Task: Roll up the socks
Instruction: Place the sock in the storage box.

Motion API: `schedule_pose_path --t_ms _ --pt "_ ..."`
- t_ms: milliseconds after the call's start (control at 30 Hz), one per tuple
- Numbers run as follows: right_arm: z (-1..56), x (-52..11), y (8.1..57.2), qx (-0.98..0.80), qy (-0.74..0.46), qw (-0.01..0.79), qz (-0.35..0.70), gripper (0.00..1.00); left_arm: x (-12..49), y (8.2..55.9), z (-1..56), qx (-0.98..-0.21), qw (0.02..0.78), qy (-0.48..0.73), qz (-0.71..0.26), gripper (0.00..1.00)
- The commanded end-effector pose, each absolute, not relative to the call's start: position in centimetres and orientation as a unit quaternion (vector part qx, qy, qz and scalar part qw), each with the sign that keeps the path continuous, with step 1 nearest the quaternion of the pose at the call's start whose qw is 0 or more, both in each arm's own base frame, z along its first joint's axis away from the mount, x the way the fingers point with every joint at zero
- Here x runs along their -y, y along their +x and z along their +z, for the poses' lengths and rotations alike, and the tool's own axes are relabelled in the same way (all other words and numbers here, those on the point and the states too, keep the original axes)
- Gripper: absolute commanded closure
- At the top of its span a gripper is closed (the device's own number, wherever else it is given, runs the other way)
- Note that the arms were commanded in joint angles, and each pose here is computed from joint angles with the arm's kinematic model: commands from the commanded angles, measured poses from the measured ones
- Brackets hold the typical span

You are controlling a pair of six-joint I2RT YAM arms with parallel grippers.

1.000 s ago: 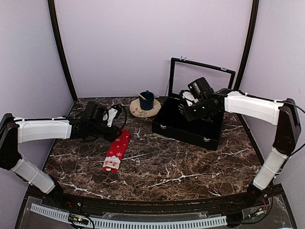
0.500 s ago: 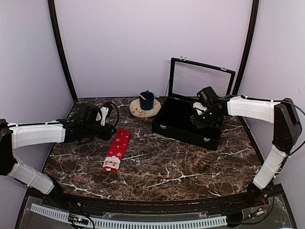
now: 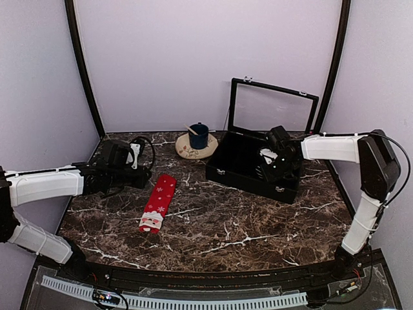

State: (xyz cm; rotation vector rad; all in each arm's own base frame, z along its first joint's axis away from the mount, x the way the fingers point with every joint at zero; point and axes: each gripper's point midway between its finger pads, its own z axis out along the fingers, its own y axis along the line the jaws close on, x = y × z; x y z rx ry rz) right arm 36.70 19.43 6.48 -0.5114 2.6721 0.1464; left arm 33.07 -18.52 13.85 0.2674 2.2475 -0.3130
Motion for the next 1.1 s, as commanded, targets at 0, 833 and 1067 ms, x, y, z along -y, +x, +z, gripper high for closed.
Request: schedule_pose_path --t_ms 0,833,1067 --pt "4.5 -18.9 35.8 -0.967 -0.182 0.168 0.051 1.00 17.5 32.9 14.6 -0.890 0.432 0.089 -0.117 0.77" --pt "1.3 -17.7 37.0 -0.980 -0.175 0.089 0.018 1.00 17.4 32.7 14.9 -0.888 0.434 0.092 -0.118 0.77" --pt "1.7 -16.8 36.9 -0.983 -0.173 0.068 -0.002 1.00 17.4 32.5 14.9 -0.888 0.434 0.098 -0.116 0.77"
